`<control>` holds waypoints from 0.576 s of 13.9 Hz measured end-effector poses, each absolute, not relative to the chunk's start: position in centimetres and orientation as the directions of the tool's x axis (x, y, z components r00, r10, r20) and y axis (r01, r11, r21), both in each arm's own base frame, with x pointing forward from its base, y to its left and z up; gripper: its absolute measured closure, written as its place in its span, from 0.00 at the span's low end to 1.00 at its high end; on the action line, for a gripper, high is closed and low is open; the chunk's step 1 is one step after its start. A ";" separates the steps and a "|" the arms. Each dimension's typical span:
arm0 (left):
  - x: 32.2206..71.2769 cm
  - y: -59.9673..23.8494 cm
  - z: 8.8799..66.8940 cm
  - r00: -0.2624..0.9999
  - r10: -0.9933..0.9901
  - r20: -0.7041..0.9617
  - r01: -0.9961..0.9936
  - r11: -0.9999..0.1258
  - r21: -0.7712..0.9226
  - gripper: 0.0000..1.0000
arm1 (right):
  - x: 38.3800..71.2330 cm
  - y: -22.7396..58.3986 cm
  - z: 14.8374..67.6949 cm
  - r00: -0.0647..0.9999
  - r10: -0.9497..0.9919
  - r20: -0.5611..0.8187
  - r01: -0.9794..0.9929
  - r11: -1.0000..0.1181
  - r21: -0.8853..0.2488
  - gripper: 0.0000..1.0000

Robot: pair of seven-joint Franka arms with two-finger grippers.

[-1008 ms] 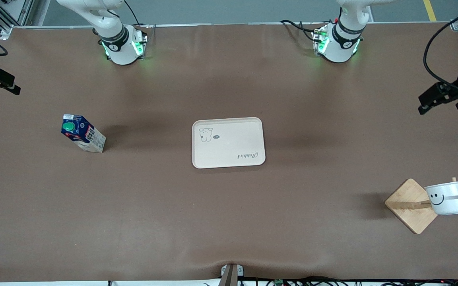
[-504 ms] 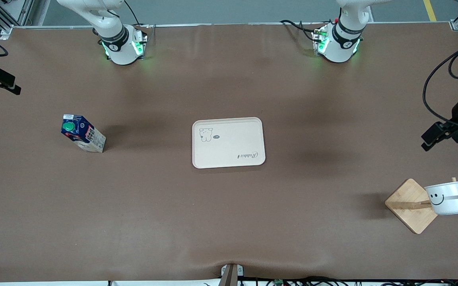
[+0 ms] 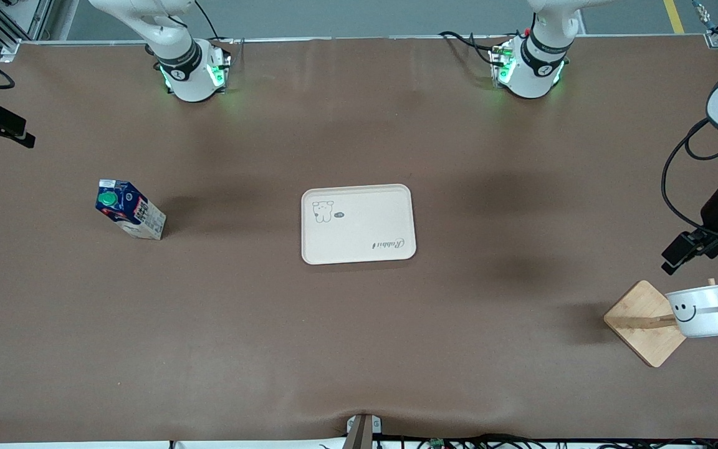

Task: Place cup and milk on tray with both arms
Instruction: 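Move the left gripper toward the white mug on the wooden stand, then lower the left gripper and grasp the white mug's rim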

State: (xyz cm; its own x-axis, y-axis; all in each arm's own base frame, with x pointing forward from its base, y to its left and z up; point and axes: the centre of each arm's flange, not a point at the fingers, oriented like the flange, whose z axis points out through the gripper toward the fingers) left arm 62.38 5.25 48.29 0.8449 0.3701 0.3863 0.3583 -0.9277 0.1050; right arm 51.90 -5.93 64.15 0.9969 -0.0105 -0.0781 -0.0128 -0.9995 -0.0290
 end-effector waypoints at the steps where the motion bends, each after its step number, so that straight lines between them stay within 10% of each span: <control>1: 62.5 5.2 47.3 0.831 0.389 0.399 0.372 -0.920 0.121 0.00 | 51.9 -5.9 64.1 0.997 -0.011 -0.079 -0.013 -0.999 -0.029 0.00; 8: 62.0 6.8 40.8 0.776 0.433 0.458 0.402 -0.900 0.170 0.00 | 51.9 -5.9 64.0 0.997 -0.010 -0.082 -0.013 -0.999 -0.029 0.00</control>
